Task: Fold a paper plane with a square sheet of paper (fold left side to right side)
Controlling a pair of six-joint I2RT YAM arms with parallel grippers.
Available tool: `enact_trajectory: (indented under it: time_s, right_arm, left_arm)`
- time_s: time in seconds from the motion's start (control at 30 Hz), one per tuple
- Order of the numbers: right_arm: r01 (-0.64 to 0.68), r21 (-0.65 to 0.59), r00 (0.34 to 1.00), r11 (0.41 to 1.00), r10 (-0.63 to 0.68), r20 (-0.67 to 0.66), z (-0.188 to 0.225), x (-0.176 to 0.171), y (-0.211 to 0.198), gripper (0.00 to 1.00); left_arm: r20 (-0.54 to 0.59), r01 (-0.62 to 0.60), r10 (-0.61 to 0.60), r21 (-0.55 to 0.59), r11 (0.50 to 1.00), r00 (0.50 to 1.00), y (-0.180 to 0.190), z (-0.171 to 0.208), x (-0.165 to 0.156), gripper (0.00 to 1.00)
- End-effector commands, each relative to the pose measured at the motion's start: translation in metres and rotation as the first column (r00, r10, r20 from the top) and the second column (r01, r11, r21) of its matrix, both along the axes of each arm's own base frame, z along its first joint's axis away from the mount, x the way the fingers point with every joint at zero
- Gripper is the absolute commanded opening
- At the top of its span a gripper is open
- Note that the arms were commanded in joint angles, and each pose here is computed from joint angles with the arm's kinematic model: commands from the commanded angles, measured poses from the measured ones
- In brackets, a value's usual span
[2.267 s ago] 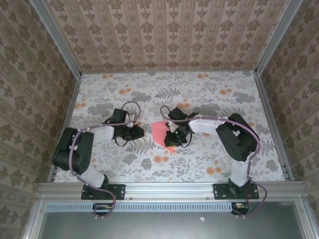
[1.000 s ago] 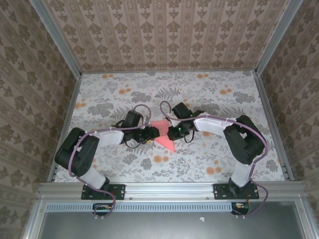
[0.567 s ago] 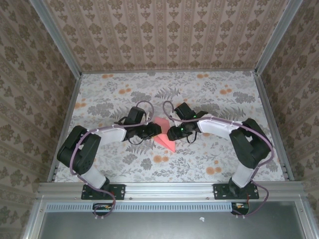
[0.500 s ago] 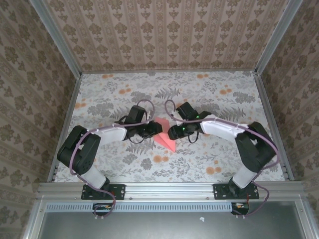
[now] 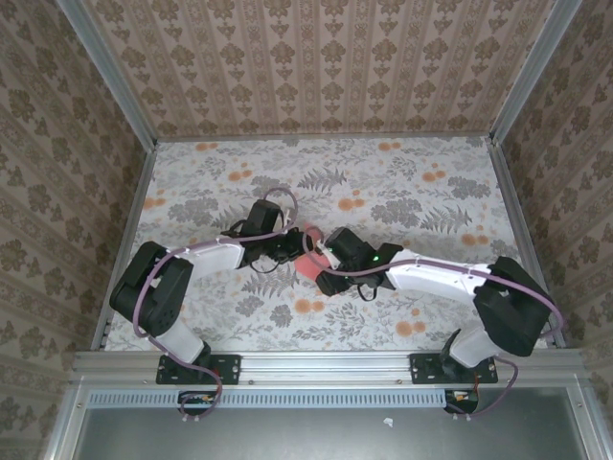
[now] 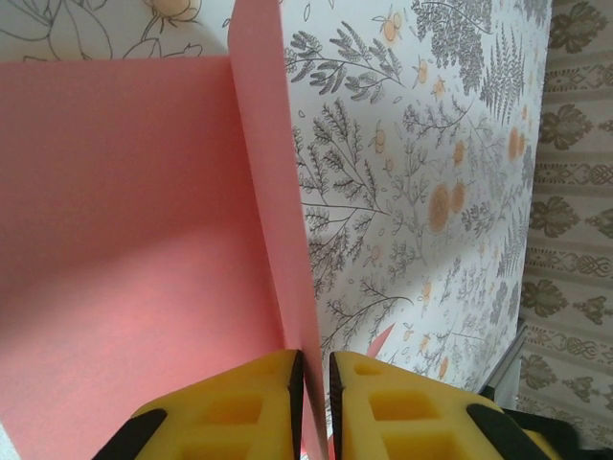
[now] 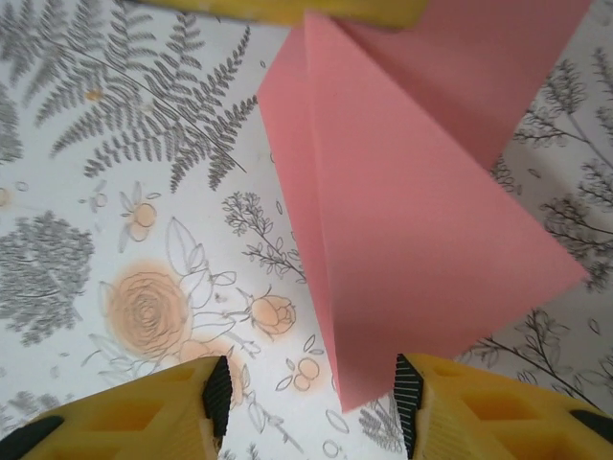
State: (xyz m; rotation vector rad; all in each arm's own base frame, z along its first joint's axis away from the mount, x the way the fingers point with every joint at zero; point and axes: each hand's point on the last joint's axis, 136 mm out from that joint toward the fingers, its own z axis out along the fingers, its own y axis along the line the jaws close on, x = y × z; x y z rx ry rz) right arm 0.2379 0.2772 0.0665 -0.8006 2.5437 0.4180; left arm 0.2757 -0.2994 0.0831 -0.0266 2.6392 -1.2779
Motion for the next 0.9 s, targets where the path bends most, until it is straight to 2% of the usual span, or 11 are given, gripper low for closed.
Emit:
enact_trajectory:
  time_s: [0.0,0.33,0.53,0.67,0.87]
  right_arm:
    - [0.026,-0.027,0.998,0.999,-0.025,0.058,-0.002,0.017,0.009,0.5]
    - [0.012,-0.09,0.998,0.996,-0.007,0.065,-0.019,0.024,0.016,0.43]
    - [0.024,-0.122,0.998,0.992,-0.017,0.058,-0.026,0.025,0.012,0.36]
    - [0.024,-0.131,0.998,0.991,-0.017,0.052,-0.028,0.026,0.012,0.27]
    - [0.016,-0.132,1.0,0.991,-0.012,0.027,-0.034,0.021,0.012,0.09]
  left_arm:
    - [0.001,-0.006,0.006,-0.014,1.0,1.0,-0.006,0.008,0.004,0.18]
    - [-0.001,-0.013,0.013,0.01,1.0,1.0,-0.002,0.007,0.004,0.18]
    - [0.006,-0.017,0.017,0.017,1.0,1.0,0.0,0.009,0.005,0.21]
    - [0.008,-0.025,0.024,0.025,0.999,1.0,0.005,0.01,0.004,0.25]
    - [0.017,-0.064,0.063,0.033,0.997,0.998,0.024,0.015,0.005,0.4]
